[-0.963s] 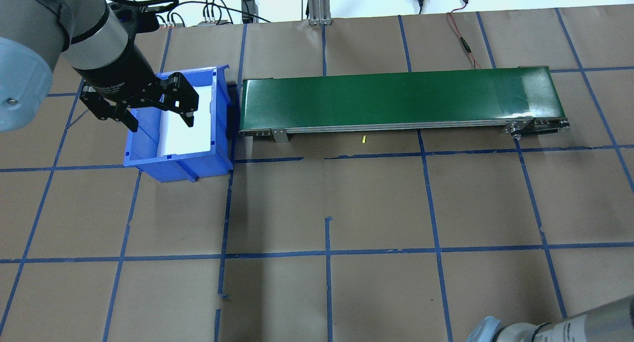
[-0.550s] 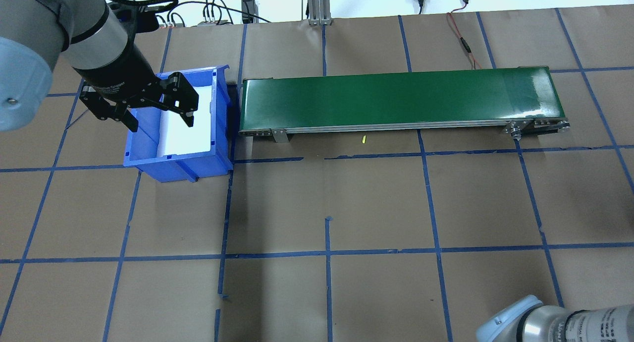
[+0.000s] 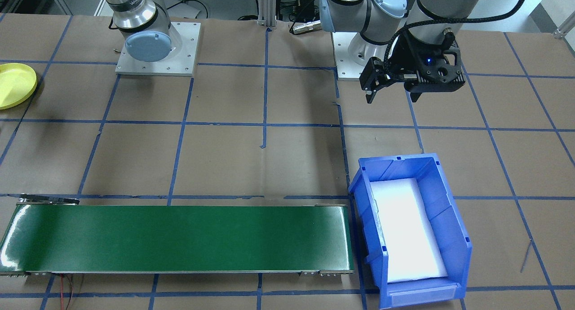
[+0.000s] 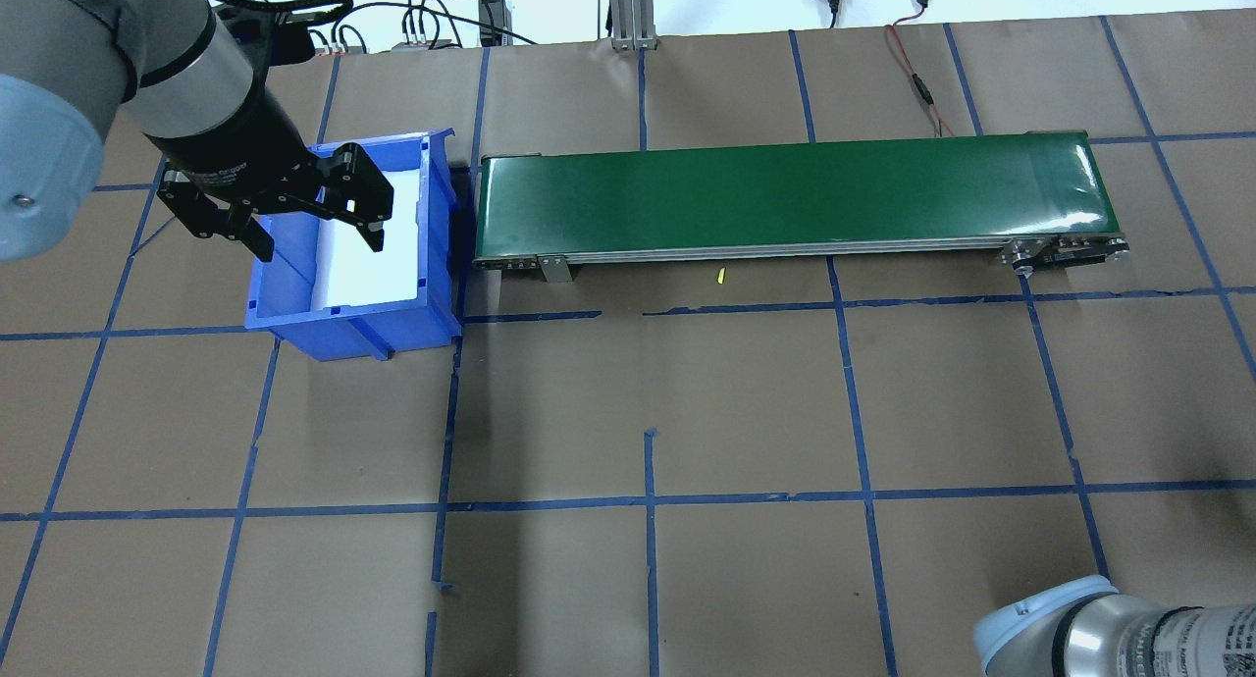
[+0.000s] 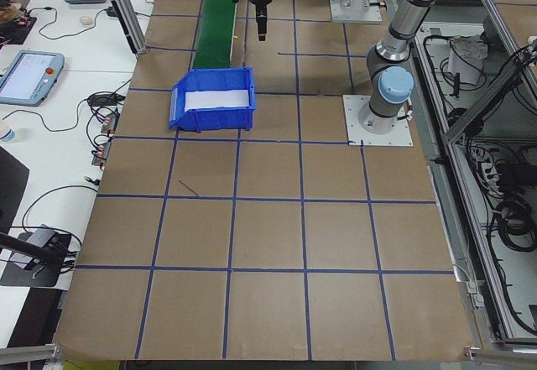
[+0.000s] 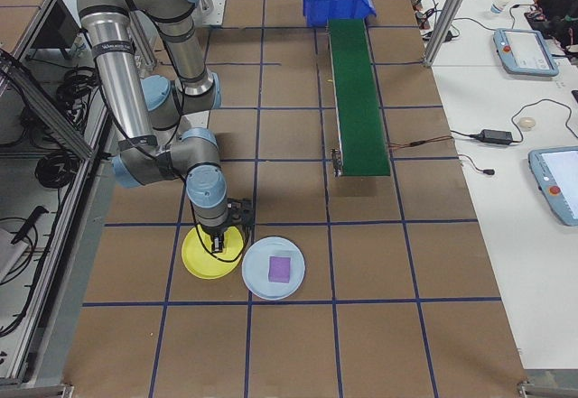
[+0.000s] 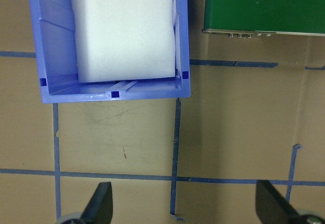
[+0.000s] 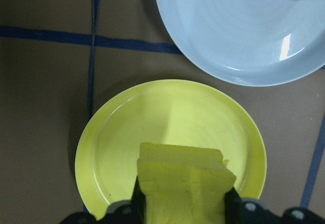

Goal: Move block left to right into plate

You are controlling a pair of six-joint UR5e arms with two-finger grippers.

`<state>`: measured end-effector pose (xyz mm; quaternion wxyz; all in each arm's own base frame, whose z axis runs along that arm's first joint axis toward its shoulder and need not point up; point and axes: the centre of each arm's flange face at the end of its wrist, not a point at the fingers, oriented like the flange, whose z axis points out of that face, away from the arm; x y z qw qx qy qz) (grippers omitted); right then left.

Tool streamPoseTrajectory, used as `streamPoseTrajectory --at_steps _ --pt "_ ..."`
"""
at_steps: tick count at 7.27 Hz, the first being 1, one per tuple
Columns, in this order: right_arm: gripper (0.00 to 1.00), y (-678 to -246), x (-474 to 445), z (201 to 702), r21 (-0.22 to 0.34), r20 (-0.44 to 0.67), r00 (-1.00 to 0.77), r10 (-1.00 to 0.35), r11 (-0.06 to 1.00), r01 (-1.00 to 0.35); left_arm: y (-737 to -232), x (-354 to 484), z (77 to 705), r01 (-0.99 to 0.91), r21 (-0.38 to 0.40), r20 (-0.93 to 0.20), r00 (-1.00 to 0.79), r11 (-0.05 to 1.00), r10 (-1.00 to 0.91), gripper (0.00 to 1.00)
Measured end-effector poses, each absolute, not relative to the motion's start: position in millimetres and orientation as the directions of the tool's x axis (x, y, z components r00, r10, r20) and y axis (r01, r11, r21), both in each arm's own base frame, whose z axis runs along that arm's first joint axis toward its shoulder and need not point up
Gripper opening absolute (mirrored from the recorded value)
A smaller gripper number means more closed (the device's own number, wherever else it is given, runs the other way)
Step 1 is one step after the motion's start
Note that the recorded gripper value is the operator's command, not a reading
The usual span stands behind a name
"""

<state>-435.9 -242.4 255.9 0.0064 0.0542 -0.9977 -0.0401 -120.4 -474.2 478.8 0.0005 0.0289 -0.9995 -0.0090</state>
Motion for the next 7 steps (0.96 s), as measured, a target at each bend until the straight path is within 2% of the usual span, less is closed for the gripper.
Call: streamPoseTrajectory --at_steps 2,4,5,6,7 --pt "1.0 -230 -441 240 0.063 -0.027 -0.994 -0.106 0.992 -0.107 -474 -120 479 -0.058 0.018 0.001 -0.998 0.998 -0.058 1.0" --pt "1.0 -236 -442 245 0.05 -0.026 -0.993 -0.113 0.992 -0.114 -474 -120 479 -0.058 0.018 0.001 -0.998 0.998 -0.058 1.0" --pt "0.99 -253 -435 249 0.044 -0.023 -0.993 -0.119 0.992 -0.12 -474 -120 479 -0.058 0.018 0.001 -0.998 0.998 -0.058 1.0" --pt "0.99 -291 -415 255 0.025 -0.025 -0.99 -0.138 0.99 -0.138 -474 -120 479 -0.058 0.018 0.001 -0.998 0.998 -0.058 1.0" --pt "0.99 -347 -376 261 -0.003 -0.048 -0.986 -0.162 0.987 -0.162 -474 -120 479 -0.058 0.018 0.001 -0.998 0.998 -0.058 1.0"
